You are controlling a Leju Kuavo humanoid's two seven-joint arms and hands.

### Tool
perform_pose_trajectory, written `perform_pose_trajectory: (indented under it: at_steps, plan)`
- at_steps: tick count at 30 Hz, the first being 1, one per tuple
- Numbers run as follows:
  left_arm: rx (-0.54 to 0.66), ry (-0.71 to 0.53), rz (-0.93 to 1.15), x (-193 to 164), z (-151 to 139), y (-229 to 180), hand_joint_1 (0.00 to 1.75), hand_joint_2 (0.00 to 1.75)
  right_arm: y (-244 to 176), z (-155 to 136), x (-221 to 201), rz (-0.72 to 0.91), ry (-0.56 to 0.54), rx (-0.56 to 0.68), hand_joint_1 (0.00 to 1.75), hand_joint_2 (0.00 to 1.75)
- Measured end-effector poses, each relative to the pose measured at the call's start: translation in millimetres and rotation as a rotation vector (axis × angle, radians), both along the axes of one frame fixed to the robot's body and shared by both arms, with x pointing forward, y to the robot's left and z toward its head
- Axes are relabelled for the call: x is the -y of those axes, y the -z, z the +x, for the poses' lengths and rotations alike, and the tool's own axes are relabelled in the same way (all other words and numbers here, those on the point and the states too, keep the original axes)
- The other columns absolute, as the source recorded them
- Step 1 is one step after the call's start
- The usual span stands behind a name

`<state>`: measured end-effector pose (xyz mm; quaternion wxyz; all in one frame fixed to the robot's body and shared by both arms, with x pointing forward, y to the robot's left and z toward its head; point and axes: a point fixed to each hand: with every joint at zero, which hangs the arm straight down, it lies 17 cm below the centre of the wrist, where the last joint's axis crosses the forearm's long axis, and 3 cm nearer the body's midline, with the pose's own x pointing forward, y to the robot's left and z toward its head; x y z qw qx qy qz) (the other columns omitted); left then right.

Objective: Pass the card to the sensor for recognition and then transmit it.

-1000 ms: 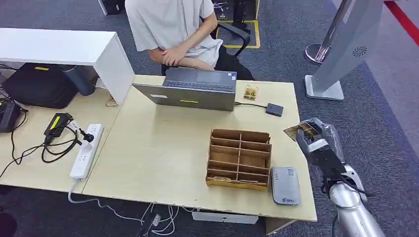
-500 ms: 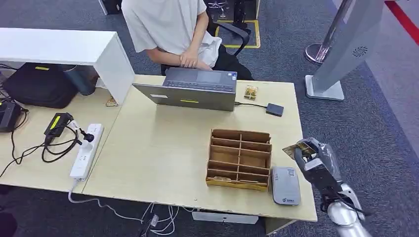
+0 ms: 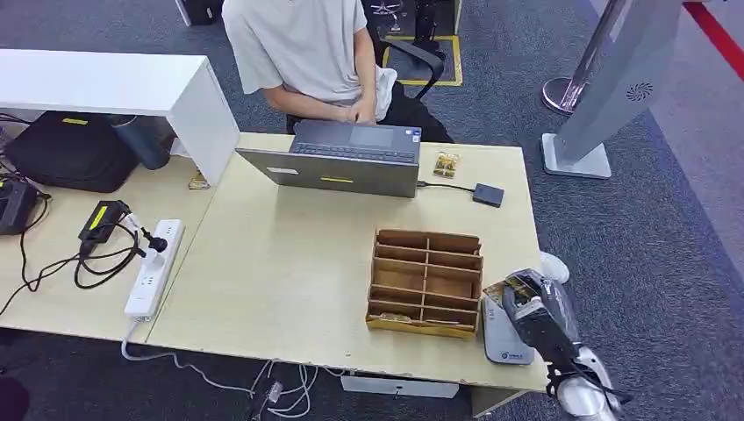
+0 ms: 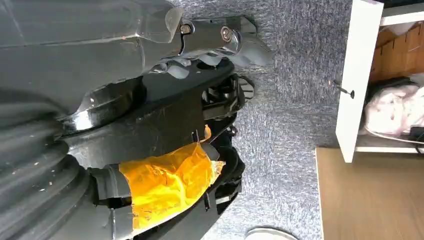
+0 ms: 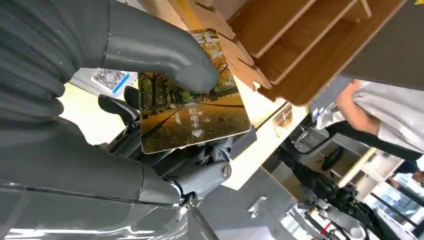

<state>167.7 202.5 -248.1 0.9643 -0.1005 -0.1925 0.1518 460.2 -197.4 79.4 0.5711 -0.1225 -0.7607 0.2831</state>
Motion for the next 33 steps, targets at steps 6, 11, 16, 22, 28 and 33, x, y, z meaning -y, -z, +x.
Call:
perform_pose_trajectory:
  at_steps: [6, 11, 16, 22, 28, 33]
  plan:
    - [0.0, 0.001, 0.002, 0, 0, 0, 0.0, 1.75, 22, -11, -3, -0.004, 0.0, -0.045, 1.75, 1.75]
    - [0.0, 0.001, 0.003, -1, 0, 0, 0.0, 1.75, 43, -22, -1, -0.016, 0.002, -0.089, 1.75, 1.75]
    - [-0.001, 0.004, 0.005, -1, 0, 0, 0.0, 1.75, 57, -27, 5, -0.016, 0.021, -0.111, 1.75, 1.75]
    - [-0.003, 0.014, 0.014, -1, -1, 1, 0.0, 1.75, 51, -24, -1, 0.001, 0.002, -0.098, 1.75, 1.75]
    - [-0.006, 0.028, 0.021, -2, -2, 2, 0.0, 1.75, -3, 2, -11, 0.024, -0.022, 0.002, 1.75, 1.75]
    - [-0.008, 0.035, 0.025, -3, 2, 1, 0.0, 1.75, -94, 41, -27, 0.06, -0.057, 0.132, 1.75, 1.75]
